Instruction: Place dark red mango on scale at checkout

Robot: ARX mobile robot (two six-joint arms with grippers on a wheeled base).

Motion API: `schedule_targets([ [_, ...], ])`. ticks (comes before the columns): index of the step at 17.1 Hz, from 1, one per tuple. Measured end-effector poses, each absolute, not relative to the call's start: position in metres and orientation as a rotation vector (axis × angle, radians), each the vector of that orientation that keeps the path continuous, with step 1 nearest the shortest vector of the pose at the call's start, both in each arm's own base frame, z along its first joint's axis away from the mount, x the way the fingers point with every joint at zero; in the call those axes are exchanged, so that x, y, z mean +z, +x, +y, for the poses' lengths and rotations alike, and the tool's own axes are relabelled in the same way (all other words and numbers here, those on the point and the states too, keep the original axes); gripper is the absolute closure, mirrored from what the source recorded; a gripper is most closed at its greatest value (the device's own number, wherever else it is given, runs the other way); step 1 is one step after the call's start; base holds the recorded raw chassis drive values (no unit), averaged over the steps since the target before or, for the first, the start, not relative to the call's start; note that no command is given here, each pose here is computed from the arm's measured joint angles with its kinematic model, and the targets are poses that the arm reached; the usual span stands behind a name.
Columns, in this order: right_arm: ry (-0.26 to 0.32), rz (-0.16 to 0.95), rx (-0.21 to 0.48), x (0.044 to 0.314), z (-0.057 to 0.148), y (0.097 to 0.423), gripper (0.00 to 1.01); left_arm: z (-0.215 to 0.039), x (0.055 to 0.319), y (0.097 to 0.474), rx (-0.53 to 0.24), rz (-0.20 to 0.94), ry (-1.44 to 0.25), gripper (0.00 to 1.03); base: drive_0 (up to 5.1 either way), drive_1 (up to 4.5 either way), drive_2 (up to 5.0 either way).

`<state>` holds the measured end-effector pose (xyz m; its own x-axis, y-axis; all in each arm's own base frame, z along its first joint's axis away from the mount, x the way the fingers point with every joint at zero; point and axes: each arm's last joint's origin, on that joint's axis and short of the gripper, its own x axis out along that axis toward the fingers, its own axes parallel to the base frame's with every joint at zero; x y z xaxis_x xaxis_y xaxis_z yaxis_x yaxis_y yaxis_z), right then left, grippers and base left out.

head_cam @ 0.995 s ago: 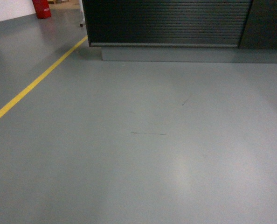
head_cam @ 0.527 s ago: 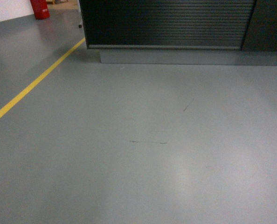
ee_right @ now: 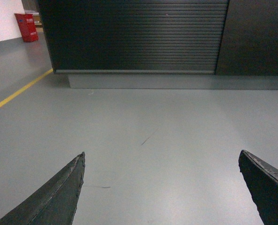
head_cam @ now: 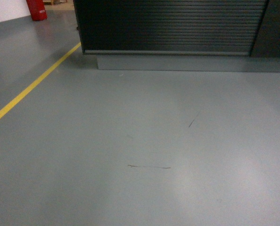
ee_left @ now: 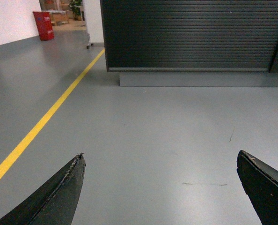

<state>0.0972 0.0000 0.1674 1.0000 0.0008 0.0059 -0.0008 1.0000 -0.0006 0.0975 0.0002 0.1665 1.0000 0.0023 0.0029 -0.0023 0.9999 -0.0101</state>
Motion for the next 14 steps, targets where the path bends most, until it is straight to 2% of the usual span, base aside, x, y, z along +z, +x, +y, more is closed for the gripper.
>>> schedule_targets([
  [14, -0.001, -0.001, 0.000, 0.1669, 0.0000, 0.0972, 0.03, 0.0001, 0.1658, 0.0975, 0.002, 0.004, -0.010, 0.05, 0.0, 4.22, -4.2],
])
